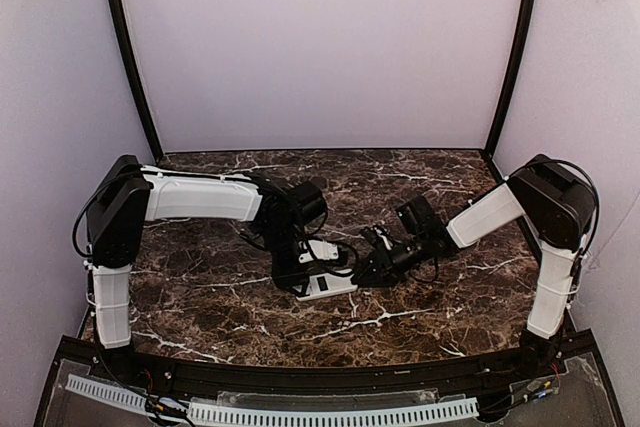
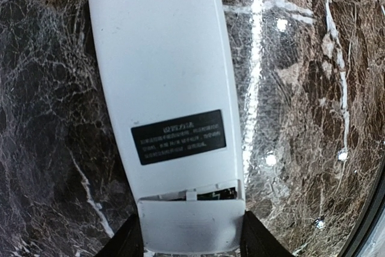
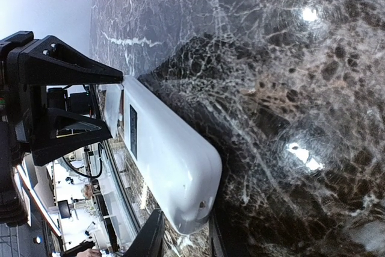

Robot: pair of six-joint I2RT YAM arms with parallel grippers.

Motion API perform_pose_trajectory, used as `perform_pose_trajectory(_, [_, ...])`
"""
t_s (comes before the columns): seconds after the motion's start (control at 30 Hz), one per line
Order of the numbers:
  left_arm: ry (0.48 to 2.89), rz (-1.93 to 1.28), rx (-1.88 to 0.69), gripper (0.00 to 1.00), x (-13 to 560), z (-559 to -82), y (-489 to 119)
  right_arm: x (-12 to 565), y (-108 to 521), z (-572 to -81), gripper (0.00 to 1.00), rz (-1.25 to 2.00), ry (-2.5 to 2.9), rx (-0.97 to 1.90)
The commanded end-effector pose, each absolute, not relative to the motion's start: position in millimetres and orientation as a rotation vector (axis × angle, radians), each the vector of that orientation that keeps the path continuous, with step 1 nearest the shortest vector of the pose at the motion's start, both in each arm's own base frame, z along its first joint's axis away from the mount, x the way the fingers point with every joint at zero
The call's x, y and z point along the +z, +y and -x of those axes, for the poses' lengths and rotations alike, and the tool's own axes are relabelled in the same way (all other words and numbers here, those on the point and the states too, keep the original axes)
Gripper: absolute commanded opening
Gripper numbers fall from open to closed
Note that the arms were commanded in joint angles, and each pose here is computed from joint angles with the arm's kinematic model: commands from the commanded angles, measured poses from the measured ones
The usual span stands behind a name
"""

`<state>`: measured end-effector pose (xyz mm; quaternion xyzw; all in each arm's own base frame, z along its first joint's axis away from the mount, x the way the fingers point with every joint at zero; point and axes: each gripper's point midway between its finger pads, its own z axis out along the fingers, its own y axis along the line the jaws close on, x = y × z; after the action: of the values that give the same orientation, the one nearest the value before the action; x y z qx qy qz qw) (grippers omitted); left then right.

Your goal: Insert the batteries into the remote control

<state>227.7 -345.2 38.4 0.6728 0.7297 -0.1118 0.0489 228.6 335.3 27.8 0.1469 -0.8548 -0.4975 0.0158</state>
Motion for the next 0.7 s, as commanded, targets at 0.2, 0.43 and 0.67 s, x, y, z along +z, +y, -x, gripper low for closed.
perform_pose_trajectory(0.2, [2.309, -2.04, -0.302, 0.51, 37, -223, -338, 29, 339, -224, 0.24, -0.465, -2.627, -1.583])
perform_pose_trajectory(0.43, [2.337, -2.018, -0.271, 0.51, 35, -227, -340, 30, 341, -221, 0.22, -0.469, -2.613, -1.587])
perform_pose_trajectory(0.67, [2.336, -2.008, -0.25, 0.51, 34, -230, -344, 29, 340, -217, 0.22, -0.468, -2.606, -1.588])
